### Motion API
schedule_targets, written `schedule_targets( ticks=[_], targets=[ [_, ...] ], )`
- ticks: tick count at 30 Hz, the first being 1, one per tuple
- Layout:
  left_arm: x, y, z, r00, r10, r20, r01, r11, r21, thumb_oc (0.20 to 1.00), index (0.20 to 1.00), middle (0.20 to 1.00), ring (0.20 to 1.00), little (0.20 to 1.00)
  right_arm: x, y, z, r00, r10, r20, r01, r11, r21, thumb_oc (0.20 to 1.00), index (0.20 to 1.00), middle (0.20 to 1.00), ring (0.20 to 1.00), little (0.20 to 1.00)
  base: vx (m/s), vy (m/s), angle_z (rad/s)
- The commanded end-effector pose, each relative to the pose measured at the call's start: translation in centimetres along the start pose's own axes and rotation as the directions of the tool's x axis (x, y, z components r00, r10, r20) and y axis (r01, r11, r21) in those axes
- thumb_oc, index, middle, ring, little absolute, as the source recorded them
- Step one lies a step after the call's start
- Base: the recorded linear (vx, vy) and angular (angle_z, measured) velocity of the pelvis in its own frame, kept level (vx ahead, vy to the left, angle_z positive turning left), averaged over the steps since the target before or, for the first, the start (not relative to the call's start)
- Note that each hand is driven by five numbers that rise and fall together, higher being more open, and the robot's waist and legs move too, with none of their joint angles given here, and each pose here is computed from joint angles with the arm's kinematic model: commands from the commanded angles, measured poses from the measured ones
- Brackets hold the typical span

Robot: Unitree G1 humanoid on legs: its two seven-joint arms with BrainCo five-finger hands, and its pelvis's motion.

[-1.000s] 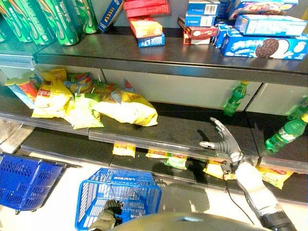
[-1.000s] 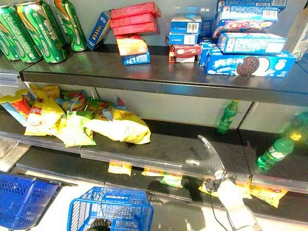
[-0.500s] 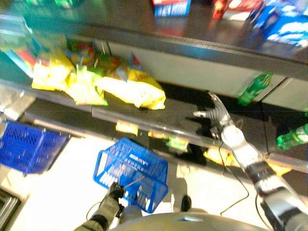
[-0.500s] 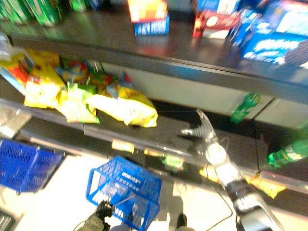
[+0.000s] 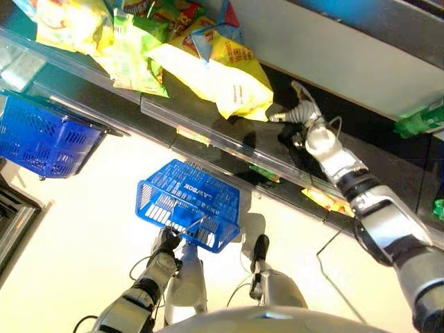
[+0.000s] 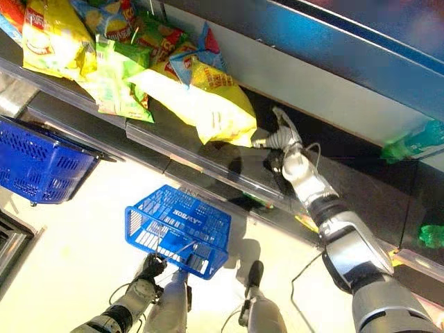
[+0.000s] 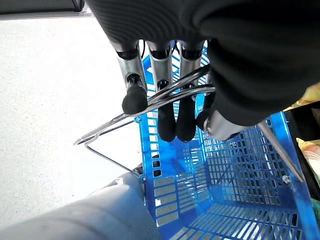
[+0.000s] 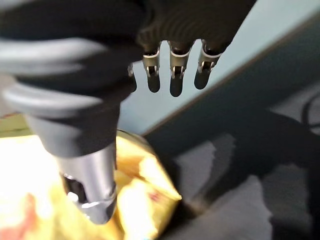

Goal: Pick up the snacks into the basket

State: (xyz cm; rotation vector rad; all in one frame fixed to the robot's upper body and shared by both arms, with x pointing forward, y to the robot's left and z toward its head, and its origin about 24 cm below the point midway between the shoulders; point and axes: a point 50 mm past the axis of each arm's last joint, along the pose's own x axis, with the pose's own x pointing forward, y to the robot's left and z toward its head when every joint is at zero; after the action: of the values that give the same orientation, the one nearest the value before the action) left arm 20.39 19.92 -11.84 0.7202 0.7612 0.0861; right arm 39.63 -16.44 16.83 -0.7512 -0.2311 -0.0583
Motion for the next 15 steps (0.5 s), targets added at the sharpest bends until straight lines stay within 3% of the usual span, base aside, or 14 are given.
schedule_targets(
  ticks=[1, 9, 15],
  targets=[
    [-0.6, -0.6, -2.1, 0.998, -0.004, -0.066, 0.008, 0.998, 0.055, 0.2, 0.2, 0.2, 0.2, 0.2, 1.3, -1.8, 4.1, 0.986, -0.063, 0.154, 0.067, 0.997, -0.023, 1.0, 1.0, 1.0, 1.0, 1.0, 0.0, 0.0, 0.0],
    [-0.3, 0.2, -1.7, 0.998, 0.026, -0.053, -0.025, 0.999, 0.031, 0.2, 0.2, 0.2, 0.2, 0.2, 1.6, -1.9, 8.1, 0.956, -0.089, 0.28, 0.092, 0.996, 0.004, 1.0, 1.0, 1.0, 1.0, 1.0, 0.02, 0.006, 0.05],
    [-0.1, 1.0, -1.3, 0.997, 0.068, -0.043, -0.068, 0.998, -0.006, 0.2, 0.2, 0.2, 0.2, 0.2, 0.5, -1.9, 12.3, 0.893, -0.151, 0.423, 0.1, 0.985, 0.142, 1.0, 1.0, 1.0, 1.0, 1.0, 0.03, 0.021, 0.13]
  ],
)
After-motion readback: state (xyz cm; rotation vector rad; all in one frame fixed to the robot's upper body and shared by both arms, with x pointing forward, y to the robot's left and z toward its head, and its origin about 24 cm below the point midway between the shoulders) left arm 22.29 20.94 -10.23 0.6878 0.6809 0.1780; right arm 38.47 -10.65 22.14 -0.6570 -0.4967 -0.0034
